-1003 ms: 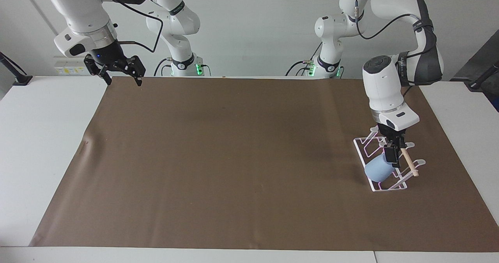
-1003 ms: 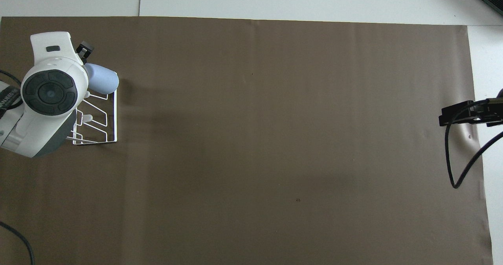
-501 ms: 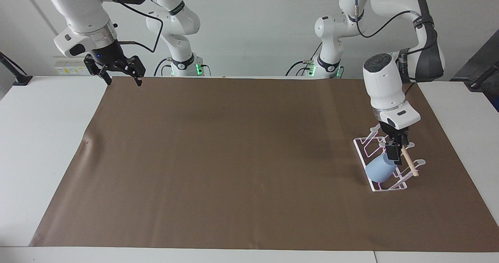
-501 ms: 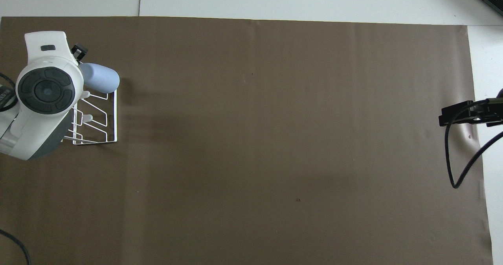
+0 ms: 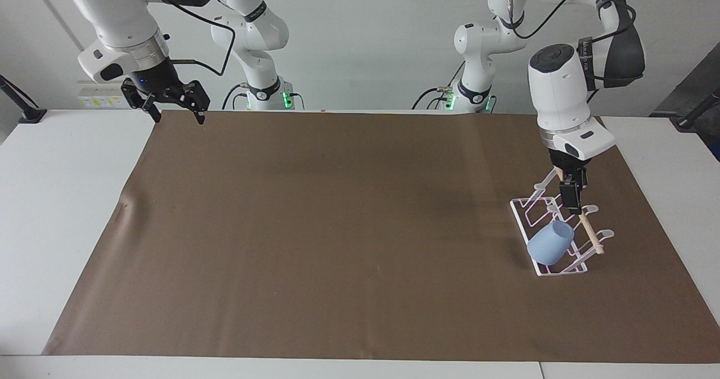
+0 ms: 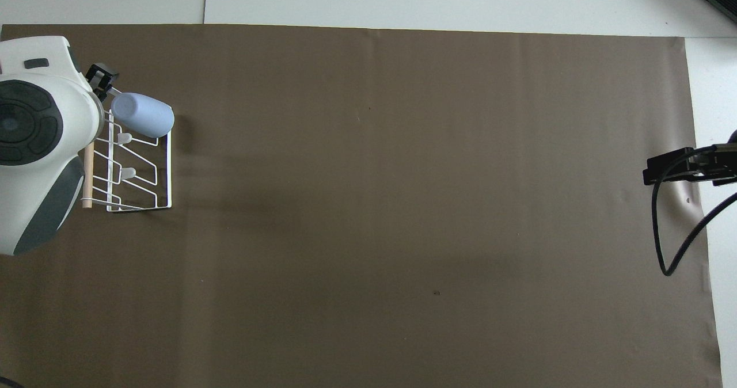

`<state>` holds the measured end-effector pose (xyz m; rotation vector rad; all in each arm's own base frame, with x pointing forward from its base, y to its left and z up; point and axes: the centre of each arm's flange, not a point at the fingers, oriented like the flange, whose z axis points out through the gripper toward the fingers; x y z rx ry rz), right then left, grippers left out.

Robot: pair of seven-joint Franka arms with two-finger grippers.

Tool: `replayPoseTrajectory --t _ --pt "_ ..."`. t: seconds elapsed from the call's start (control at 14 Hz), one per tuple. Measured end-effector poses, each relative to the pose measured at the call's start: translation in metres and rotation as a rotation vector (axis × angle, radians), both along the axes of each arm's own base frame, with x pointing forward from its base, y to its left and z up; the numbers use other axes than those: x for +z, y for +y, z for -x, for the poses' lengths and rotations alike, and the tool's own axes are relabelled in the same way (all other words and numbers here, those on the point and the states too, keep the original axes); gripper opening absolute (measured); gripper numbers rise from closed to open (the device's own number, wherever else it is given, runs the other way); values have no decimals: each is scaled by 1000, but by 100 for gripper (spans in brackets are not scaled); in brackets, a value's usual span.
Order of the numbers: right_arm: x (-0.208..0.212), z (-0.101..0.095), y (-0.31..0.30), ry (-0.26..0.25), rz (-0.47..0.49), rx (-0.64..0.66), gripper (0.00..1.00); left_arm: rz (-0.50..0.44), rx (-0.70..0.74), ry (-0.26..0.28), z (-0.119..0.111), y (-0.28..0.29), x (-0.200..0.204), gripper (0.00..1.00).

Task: Hang cup on cup holder
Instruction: 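Open the left gripper and withdraw it from the rack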

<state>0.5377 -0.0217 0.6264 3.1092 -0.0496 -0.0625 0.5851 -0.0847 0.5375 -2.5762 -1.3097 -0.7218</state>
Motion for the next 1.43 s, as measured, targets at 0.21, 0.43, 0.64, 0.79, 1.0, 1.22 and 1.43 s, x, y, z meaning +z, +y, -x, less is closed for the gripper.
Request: replayPoseTrajectory --t 0.21,0.43,0.64,0.79,1.0,1.22,1.43 --pt "0 0 0 0 0 0 100 10 -173 117 10 0 31 100" --pt "0 0 -1 0 0 -6 100 35 -401 245 16 -2 57 100" --pt "0 0 -1 -1 1 -22 100 89 -561 304 22 -6 80 100" --pt "0 0 0 -2 -1 -60 100 118 -645 350 28 -8 90 100" --pt "0 0 1 -2 -6 -77 100 121 -728 403 34 -7 98 100" --pt "0 0 1 -2 -6 -77 100 135 -802 447 38 1 100 100" --pt "0 0 1 -2 -6 -77 100 154 -872 478 40 21 107 100"
